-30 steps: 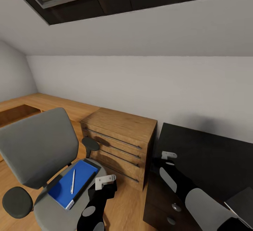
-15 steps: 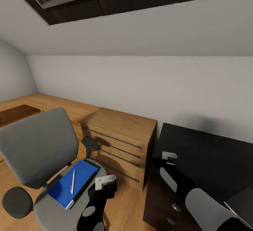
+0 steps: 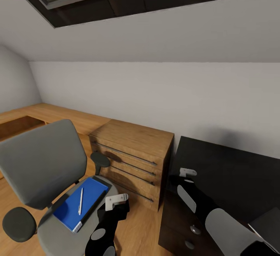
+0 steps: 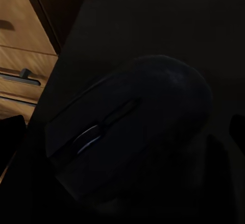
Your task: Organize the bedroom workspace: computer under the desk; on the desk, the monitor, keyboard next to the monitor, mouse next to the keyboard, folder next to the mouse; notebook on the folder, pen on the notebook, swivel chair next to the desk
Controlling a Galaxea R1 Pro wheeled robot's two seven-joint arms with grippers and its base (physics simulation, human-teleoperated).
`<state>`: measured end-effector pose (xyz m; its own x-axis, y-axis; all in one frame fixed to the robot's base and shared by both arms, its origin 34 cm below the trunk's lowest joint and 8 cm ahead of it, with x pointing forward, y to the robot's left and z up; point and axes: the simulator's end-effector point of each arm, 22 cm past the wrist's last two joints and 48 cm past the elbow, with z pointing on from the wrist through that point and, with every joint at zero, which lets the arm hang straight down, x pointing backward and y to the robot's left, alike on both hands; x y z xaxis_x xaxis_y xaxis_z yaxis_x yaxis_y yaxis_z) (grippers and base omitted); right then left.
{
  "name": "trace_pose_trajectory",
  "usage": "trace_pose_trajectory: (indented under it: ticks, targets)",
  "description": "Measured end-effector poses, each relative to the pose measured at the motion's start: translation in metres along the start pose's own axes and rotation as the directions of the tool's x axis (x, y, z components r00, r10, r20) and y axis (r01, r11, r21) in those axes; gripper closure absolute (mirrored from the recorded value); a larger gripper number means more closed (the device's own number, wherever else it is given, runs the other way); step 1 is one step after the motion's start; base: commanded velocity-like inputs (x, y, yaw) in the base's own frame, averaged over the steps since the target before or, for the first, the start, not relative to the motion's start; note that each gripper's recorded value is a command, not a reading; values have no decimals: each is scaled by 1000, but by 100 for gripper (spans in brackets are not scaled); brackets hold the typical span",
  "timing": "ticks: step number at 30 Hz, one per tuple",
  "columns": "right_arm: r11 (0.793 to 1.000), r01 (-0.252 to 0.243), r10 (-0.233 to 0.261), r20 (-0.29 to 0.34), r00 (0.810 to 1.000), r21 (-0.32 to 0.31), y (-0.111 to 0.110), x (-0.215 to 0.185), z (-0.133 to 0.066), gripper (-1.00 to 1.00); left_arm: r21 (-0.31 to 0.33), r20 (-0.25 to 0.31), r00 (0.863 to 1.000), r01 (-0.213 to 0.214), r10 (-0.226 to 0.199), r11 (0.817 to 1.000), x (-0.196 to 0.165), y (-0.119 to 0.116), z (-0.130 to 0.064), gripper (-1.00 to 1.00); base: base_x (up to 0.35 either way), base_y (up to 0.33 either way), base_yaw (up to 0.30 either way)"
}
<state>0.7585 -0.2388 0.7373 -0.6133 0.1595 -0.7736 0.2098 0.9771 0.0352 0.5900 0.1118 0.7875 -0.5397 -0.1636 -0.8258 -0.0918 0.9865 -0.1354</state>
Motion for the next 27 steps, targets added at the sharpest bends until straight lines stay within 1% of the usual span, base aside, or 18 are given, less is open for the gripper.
trace_pose_trajectory:
  ticks: [8,27]
  targets:
    - [1000,1,-1,0,1000,0,0,0,0,-100,0,-2,1000,-3,3,1000,1,0,0,-100,64,0,0]
    - [1000,4,-4,-9,1000,1,0,2,0,-100,0,-4,1000,-4,4,1000,2,0,0,-100,4,0,0]
